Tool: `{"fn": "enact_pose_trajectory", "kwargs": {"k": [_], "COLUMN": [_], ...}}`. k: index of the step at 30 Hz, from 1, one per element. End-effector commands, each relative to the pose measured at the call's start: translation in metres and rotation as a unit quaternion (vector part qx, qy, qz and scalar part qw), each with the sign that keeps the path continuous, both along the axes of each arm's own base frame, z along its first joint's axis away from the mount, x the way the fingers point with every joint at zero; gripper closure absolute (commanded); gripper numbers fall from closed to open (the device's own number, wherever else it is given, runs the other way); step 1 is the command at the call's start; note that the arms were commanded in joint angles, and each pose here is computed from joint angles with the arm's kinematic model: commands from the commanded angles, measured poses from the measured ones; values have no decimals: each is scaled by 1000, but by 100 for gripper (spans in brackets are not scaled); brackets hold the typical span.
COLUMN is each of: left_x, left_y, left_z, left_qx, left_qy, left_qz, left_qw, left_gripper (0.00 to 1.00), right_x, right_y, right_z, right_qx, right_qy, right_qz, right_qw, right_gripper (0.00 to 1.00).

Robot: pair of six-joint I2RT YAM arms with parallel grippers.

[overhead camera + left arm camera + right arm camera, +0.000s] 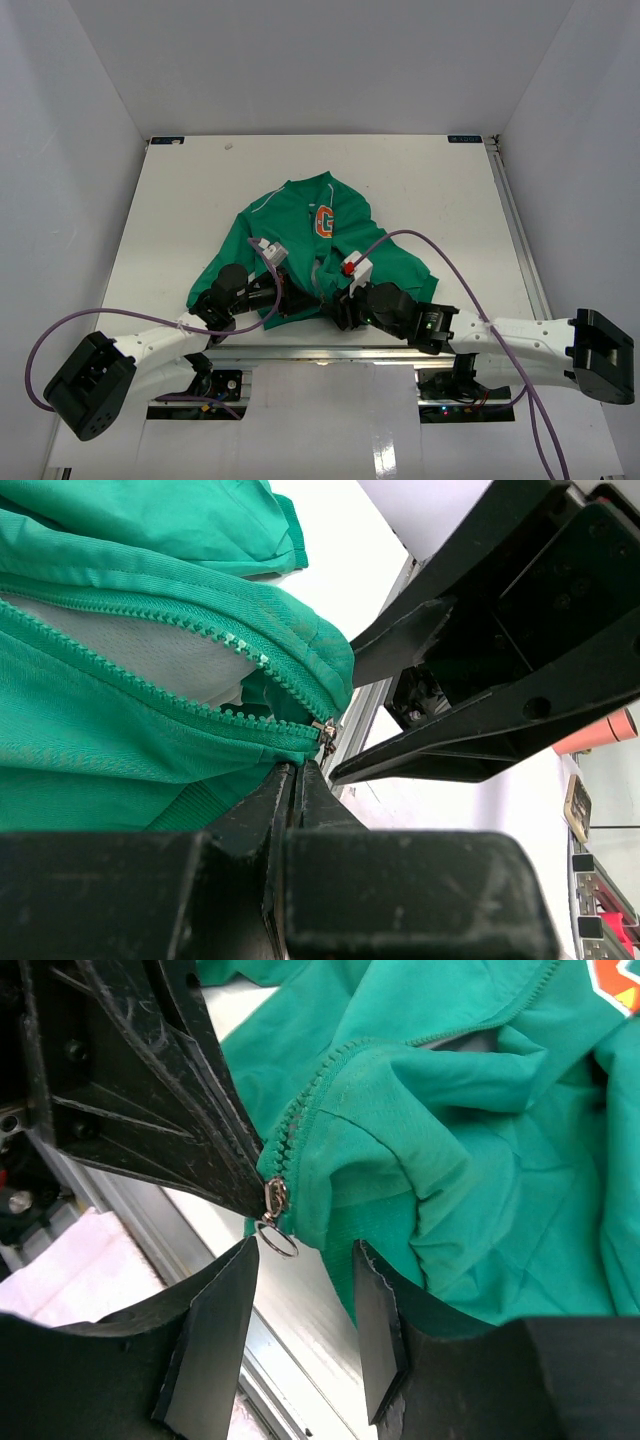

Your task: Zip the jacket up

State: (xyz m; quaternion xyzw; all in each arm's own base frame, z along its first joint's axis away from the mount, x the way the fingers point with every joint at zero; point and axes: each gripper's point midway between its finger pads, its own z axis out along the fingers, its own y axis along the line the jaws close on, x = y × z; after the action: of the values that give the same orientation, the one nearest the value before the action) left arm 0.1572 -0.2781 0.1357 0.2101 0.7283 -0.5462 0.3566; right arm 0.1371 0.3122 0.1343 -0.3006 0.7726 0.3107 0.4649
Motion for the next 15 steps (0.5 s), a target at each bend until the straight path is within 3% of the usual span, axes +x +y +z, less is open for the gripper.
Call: {"fn": "enact_pose_trajectory", "kwargs": {"k": [1, 15], "left_x": [6, 5], "left_y": [-5, -4], "left_z": [19, 20], "left_qx": [-19, -19], "left_qy": [-18, -14], "left_qz": [0, 1], "left_qw": [1000, 1000], "left_gripper": [100, 100], "right_x": [6, 6], "right_y": [3, 8], "right_z": [31, 26], "right_qx": [12, -20], "right_qy": [-26, -33], "right_qz": [-47, -73], "right_qw": [998, 997], "right_gripper": [52, 49]}}
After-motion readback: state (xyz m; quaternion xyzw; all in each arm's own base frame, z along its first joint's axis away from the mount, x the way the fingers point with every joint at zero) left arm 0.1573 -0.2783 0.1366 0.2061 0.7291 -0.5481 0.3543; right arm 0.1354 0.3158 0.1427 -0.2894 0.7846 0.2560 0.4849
